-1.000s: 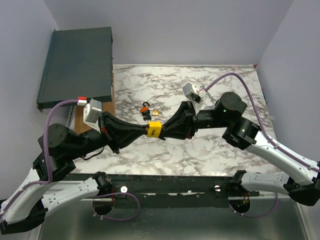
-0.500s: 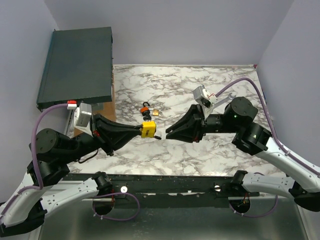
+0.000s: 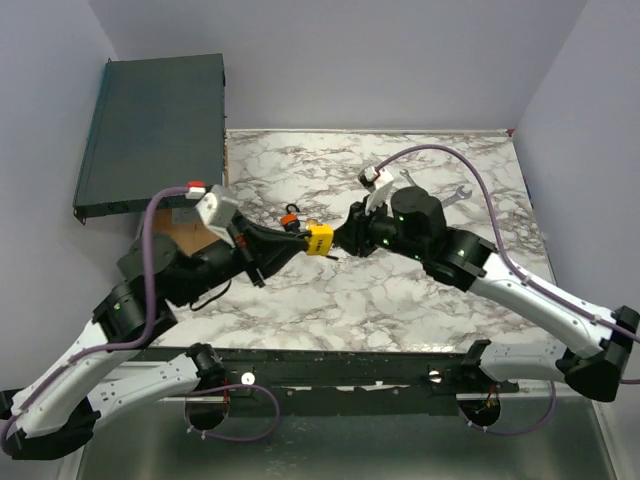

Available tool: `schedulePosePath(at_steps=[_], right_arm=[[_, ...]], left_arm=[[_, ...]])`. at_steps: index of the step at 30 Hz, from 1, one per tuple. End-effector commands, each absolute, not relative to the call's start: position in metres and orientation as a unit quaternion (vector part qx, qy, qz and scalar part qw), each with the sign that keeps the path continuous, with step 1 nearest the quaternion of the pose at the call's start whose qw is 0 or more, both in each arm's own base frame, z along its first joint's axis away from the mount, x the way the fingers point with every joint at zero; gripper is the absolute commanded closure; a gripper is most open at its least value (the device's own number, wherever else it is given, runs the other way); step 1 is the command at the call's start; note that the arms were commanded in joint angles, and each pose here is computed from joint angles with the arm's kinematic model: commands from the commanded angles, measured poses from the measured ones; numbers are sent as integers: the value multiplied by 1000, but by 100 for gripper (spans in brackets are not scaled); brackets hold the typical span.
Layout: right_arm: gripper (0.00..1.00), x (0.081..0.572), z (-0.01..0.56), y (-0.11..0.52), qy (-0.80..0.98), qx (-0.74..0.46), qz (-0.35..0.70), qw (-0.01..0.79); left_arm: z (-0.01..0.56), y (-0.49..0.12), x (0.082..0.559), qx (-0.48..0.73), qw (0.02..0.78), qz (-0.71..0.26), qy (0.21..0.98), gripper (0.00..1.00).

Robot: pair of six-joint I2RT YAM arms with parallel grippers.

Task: Lock with the key
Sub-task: Place the lock at the center of the board.

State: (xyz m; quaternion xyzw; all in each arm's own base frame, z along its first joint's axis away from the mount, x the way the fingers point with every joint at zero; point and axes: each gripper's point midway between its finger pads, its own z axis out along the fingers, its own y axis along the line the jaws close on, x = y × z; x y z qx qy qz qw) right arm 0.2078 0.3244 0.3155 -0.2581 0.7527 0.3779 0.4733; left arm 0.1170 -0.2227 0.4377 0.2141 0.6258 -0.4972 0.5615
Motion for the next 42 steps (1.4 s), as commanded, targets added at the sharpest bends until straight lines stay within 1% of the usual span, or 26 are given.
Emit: schedulePosePath(at_steps=[1, 4, 8, 14, 17, 20, 24, 27, 33, 37, 42], right_arm=[[99, 281, 262, 266, 848, -92, 253, 456], [99, 314, 226, 219, 874, 3, 248, 419], [99, 331, 196, 176, 886, 83, 213, 404], [99, 340, 163, 114, 890, 182, 175, 380], [99, 341, 149, 85, 889, 220, 145, 374], [99, 342, 139, 69, 888, 245, 126, 369], [99, 341, 119, 55, 888, 274, 105, 353], [99, 338, 103, 50, 890, 288, 92, 341], [99, 319, 72, 18, 890, 321, 27, 322], [99, 305, 54, 3, 892, 340, 1, 298], [99, 296, 45, 0, 892, 347, -9, 289]], left_arm=[[434, -249, 152, 189, 570, -499, 625, 100], [417, -268, 177, 169, 545, -511, 643, 100], [391, -300, 208, 160, 510, -528, 660, 100], [347, -356, 249, 158, 446, -548, 690, 100], [317, -389, 264, 158, 395, -568, 705, 100], [286, -419, 279, 155, 351, -579, 719, 100], [250, -451, 295, 148, 311, -582, 736, 100], [216, -474, 302, 137, 271, -585, 752, 100], [163, -520, 297, 124, 206, -583, 776, 100], [130, -531, 298, 98, 174, -578, 791, 100], [103, -540, 298, 81, 160, -566, 805, 100]])
